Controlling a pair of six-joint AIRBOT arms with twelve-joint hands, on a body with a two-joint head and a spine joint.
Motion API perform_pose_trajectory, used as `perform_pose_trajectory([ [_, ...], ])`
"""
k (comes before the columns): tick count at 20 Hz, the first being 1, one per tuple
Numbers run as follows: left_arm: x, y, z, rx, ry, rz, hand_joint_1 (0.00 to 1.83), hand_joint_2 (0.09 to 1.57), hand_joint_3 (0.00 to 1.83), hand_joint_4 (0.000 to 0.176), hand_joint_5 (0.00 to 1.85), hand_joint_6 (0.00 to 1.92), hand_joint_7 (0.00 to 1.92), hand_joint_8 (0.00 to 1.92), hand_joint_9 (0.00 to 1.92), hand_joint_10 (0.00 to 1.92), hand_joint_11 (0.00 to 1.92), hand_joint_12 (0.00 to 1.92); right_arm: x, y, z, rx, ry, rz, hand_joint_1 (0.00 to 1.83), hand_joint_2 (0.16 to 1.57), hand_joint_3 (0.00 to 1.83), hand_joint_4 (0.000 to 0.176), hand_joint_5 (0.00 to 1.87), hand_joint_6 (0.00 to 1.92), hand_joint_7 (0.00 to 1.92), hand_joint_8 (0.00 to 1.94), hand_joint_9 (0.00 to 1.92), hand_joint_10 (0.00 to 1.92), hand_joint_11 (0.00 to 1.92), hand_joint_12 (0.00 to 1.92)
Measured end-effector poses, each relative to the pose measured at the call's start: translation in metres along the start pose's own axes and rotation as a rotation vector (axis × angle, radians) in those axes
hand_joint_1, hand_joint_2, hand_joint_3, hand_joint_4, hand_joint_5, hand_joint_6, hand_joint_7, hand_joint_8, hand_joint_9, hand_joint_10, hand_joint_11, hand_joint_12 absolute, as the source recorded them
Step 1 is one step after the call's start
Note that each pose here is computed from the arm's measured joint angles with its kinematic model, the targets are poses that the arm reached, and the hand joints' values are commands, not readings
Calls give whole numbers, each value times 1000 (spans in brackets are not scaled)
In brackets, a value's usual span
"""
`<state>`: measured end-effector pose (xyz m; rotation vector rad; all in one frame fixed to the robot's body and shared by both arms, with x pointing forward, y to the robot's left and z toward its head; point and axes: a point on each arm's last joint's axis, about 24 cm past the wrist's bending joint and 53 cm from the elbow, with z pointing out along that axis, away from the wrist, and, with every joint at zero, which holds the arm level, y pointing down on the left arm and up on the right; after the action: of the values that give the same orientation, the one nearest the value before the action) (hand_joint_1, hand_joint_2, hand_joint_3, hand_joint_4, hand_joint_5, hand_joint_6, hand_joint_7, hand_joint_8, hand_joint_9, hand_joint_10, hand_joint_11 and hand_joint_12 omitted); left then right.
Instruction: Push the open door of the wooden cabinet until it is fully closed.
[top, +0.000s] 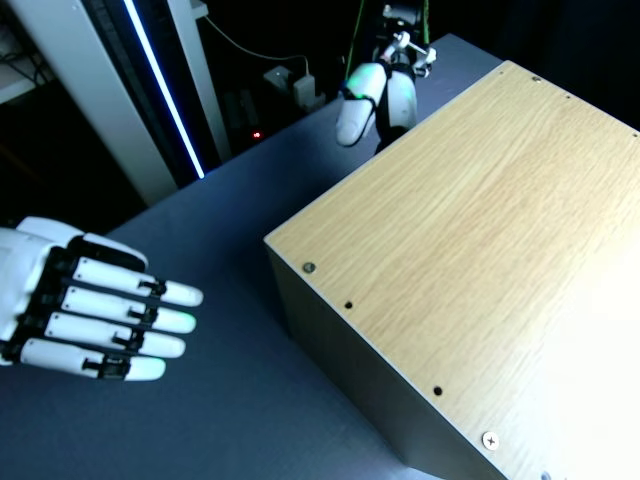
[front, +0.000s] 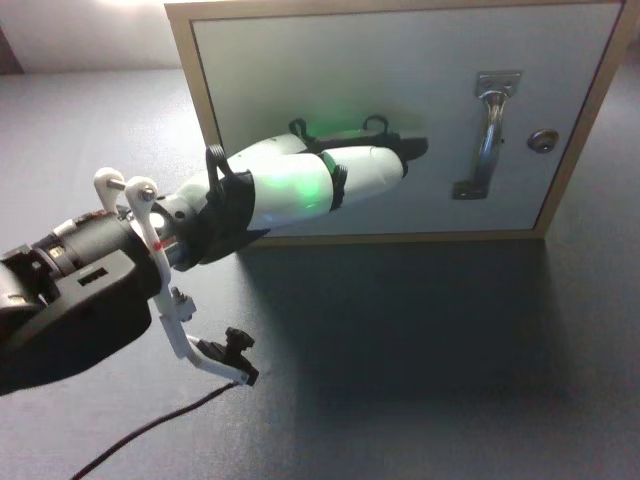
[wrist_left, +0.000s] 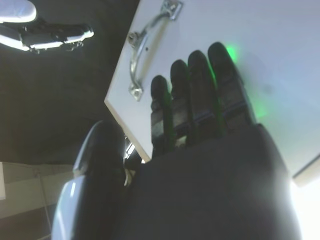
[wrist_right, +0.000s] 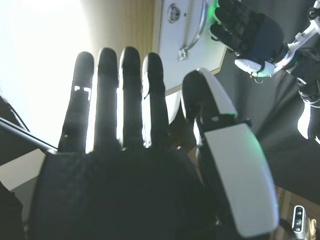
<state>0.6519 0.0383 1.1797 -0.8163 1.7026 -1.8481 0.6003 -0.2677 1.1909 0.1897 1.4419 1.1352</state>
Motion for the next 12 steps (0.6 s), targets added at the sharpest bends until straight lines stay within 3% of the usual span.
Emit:
perform_pose_trajectory([
  [4, -3, 0, 1, -2, -6, 1, 0, 1417, 0, 106, 305, 1, 317, 0, 311, 2, 0, 441, 0, 0, 0, 0, 0, 2, 548, 1442, 1, 0, 519, 1, 497, 0, 434, 1, 143, 726],
  [7, 0, -1, -8, 14, -5, -6, 0, 1417, 0, 138, 281, 0, 314, 0, 299, 0, 0, 464, 0, 0, 0, -1, 0, 3, 542, 1447, 1, 0, 515, 2, 498, 2, 437, 2, 143, 731],
  [8, -1, -5, -15, 28, -1, 18, 0, 1410, 0, 126, 323, 3, 355, 3, 328, 4, 0, 521, 0, 0, 0, 0, 0, 4, 542, 1445, 0, 0, 516, 2, 496, 1, 431, 0, 135, 723],
  [9, -3, -8, -22, 46, 8, 58, 0, 1419, 3, 133, 346, 9, 370, 6, 326, 1, 0, 533, -1, -1, 0, 2, -3, 4, 542, 1445, 0, 0, 513, 1, 495, 1, 423, 0, 119, 715],
  [10, -6, -12, -29, 64, 12, 87, 0, 1426, 3, 127, 364, 8, 395, 8, 330, 1, 0, 548, -1, 0, 0, 0, -4, 6, 541, 1446, 0, 0, 518, 3, 497, 1, 431, 3, 140, 726],
  [11, -9, -13, -35, 74, 12, 109, 0, 1438, 0, 102, 383, 3, 416, 3, 348, 0, 13, 621, 0, 1, 0, -4, -3, 6, 539, 1444, 0, 0, 520, 3, 495, 0, 430, 3, 143, 729],
  [12, -13, -15, -42, 83, 10, 133, 0, 1427, 0, 98, 378, 0, 418, 1, 354, 1, 68, 659, 0, 2, 0, -5, -2, 9, 563, 1449, 0, 0, 519, 1, 492, 0, 430, 1, 116, 777],
])
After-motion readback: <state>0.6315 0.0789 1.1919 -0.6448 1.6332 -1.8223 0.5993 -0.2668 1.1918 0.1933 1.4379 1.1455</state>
